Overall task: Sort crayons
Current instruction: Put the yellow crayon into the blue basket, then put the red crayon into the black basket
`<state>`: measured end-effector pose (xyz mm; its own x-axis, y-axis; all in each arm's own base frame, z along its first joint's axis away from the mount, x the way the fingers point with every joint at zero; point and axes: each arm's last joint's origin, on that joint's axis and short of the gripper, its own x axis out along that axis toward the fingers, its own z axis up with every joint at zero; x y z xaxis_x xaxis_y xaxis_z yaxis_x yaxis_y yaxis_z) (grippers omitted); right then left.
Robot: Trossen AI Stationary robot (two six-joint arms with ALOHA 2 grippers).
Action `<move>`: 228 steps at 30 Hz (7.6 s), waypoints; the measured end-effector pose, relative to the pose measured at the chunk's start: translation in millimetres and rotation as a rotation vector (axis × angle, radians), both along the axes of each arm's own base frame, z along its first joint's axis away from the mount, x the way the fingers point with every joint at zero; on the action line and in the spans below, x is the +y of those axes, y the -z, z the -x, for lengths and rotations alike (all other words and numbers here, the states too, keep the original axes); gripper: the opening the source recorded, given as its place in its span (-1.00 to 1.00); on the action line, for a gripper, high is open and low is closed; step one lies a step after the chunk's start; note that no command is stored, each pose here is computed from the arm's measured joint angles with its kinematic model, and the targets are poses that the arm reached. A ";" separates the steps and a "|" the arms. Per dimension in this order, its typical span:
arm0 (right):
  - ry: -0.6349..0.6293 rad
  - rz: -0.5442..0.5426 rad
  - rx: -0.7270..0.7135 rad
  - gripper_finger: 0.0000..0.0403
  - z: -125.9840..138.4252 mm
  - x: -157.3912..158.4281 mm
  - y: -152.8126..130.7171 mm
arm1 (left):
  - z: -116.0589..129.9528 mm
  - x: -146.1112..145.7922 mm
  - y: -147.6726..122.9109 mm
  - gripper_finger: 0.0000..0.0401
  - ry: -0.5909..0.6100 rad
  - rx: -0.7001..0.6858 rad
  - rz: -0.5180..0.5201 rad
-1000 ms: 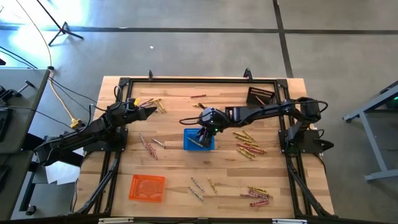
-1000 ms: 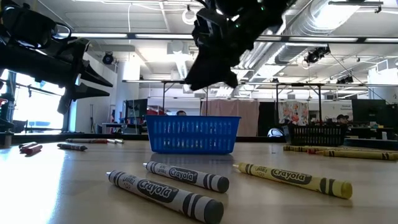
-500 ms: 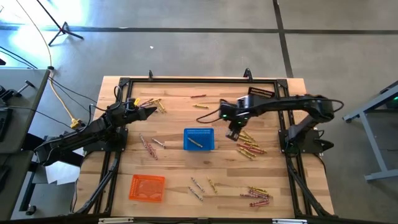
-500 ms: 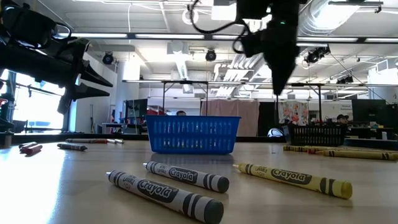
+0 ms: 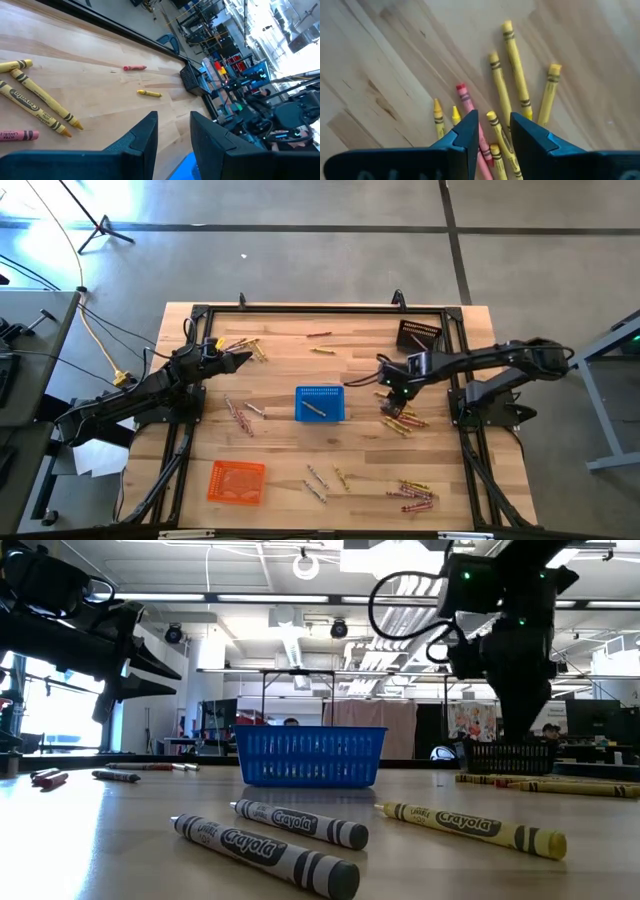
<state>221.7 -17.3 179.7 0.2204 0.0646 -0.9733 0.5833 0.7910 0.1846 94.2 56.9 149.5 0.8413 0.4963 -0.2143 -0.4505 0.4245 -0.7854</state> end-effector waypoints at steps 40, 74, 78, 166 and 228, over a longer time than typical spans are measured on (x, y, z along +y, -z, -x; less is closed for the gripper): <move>0.235 0.135 0.189 -0.51 0.5 -22.1 30.9 | 0.0 0.0 0.0 -0.50 0.000 0.000 0.000; 0.299 0.177 0.058 -0.97 -35.5 -58.2 9.5 | 0.0 0.0 -0.1 -0.49 0.000 0.000 0.000; 0.170 0.227 -0.141 -0.95 -67.2 -58.0 -29.2 | 0.0 0.0 -0.1 -0.49 0.000 0.000 0.000; -0.178 -0.021 0.047 -0.61 -32.3 16.5 21.1 | 0.0 0.0 0.0 -0.49 0.000 0.000 0.000; -0.270 0.269 -0.074 -0.94 -93.7 -17.5 -41.0 | 0.0 0.0 0.0 -0.49 0.000 0.000 0.000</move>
